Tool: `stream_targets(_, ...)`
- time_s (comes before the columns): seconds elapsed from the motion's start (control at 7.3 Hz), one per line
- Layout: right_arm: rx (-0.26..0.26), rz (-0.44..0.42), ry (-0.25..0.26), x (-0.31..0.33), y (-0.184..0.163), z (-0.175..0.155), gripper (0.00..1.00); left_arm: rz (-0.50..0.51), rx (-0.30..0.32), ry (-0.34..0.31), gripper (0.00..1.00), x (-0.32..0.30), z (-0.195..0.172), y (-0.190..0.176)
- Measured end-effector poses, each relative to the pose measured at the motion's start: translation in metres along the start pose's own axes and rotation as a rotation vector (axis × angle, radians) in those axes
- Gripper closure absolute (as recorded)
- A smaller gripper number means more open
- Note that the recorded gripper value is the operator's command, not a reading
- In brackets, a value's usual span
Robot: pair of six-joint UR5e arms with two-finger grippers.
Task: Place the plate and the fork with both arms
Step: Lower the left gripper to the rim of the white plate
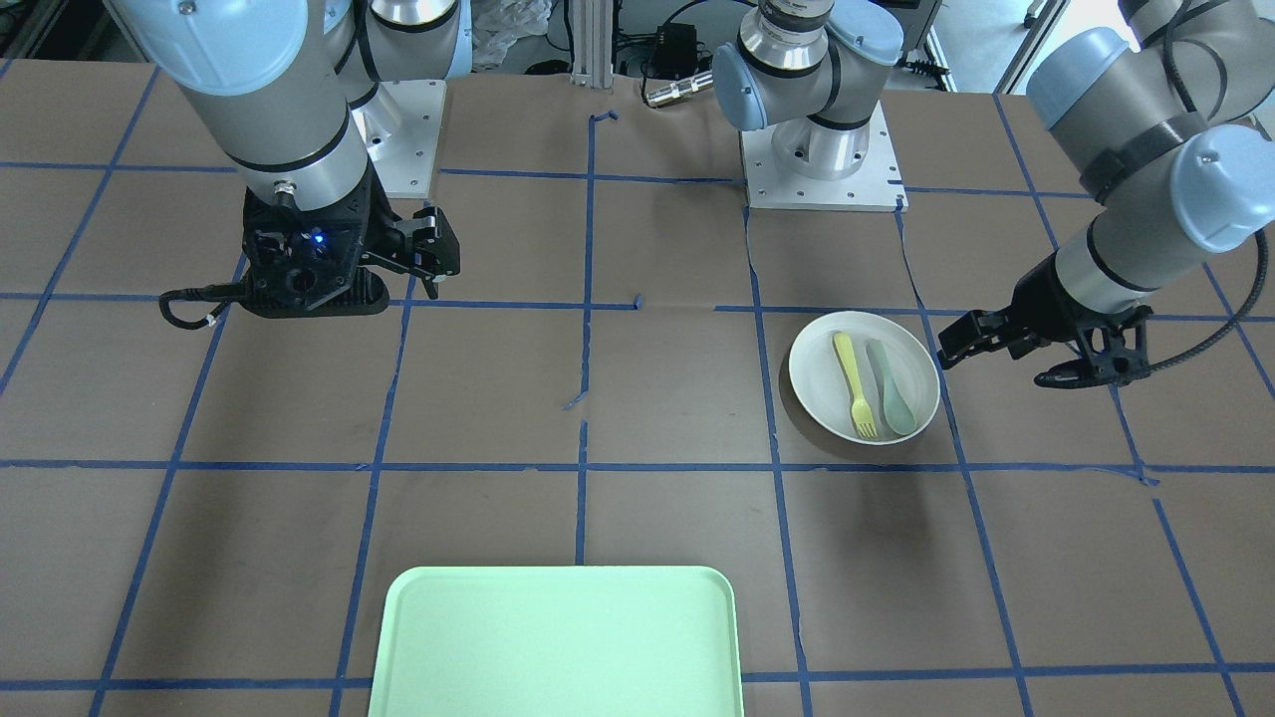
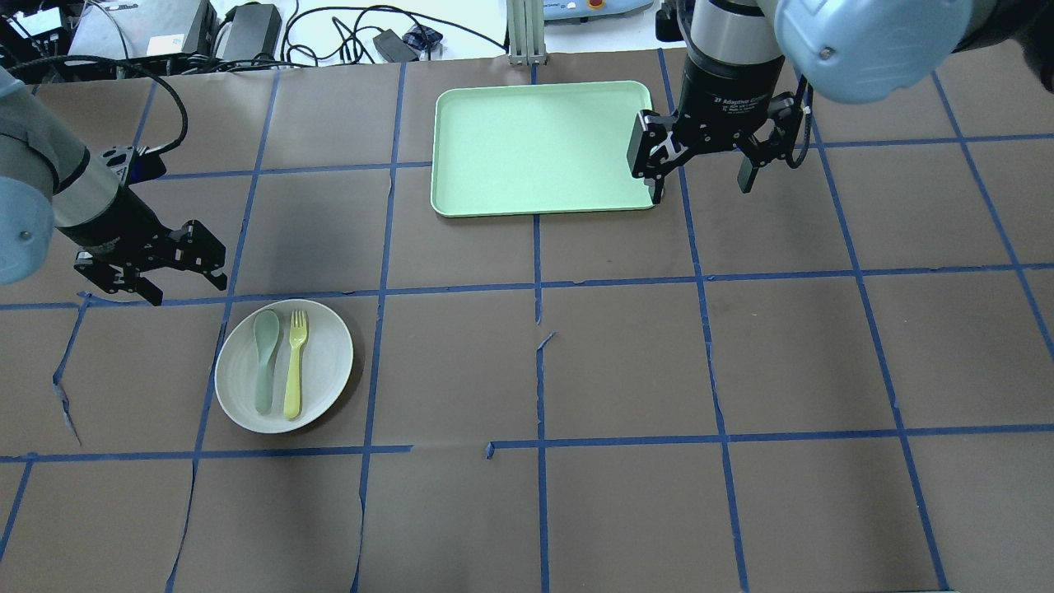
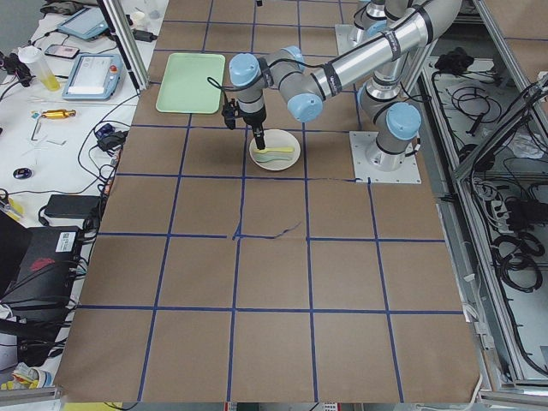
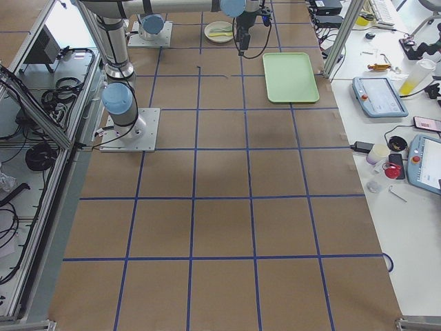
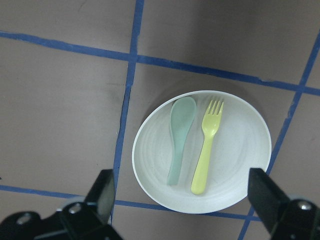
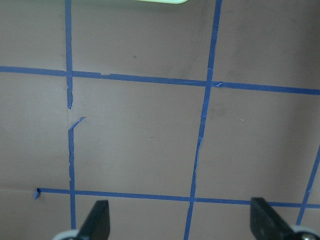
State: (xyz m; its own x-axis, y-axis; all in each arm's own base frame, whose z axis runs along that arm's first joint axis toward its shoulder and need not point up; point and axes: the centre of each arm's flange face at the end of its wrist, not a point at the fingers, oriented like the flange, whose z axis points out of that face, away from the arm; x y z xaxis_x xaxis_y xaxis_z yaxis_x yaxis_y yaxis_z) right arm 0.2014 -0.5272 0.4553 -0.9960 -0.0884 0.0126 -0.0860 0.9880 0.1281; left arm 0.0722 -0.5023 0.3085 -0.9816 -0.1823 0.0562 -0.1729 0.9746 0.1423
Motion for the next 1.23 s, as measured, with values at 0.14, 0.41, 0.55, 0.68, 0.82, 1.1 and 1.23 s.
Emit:
stream_targets(0.14, -0.006, 0.001, 0.0, 0.0, 0.0, 0.004, 0.0, 0.013, -0.028, 0.011, 0.21, -0.013, 0.018, 0.002)
stream_targets(0.41, 0.0, 0.006, 0.0, 0.0, -0.002, 0.007, 0.0, 0.013, -0.08, 0.037, 0.21, -0.033, 0.058, 0.004)
stream_targets(0.55, 0.001, 0.01, 0.0, 0.0, -0.003, 0.008, 0.0, 0.018, -0.105, 0.048, 0.26, -0.036, 0.076, 0.006)
stream_targets(0.68, 0.002, 0.011, 0.0, 0.0, -0.004, 0.009, 0.0, 0.032, -0.13, 0.058, 0.29, -0.038, 0.092, 0.008)
stream_targets(0.82, 0.001, 0.012, 0.0, 0.0, -0.004, 0.009, 0.0, 0.048, -0.15, 0.066, 0.31, -0.038, 0.104, 0.009)
stream_targets(1.1, 0.001, 0.011, 0.0, 0.0, -0.005, 0.01, 0.0, 0.068, -0.18, 0.062, 0.31, -0.04, 0.118, 0.008)
stream_targets(1.23, 0.001, 0.011, 0.0, 0.0, -0.005, 0.01, 0.0, 0.072, -0.19, 0.038, 0.32, -0.043, 0.121, 0.008)
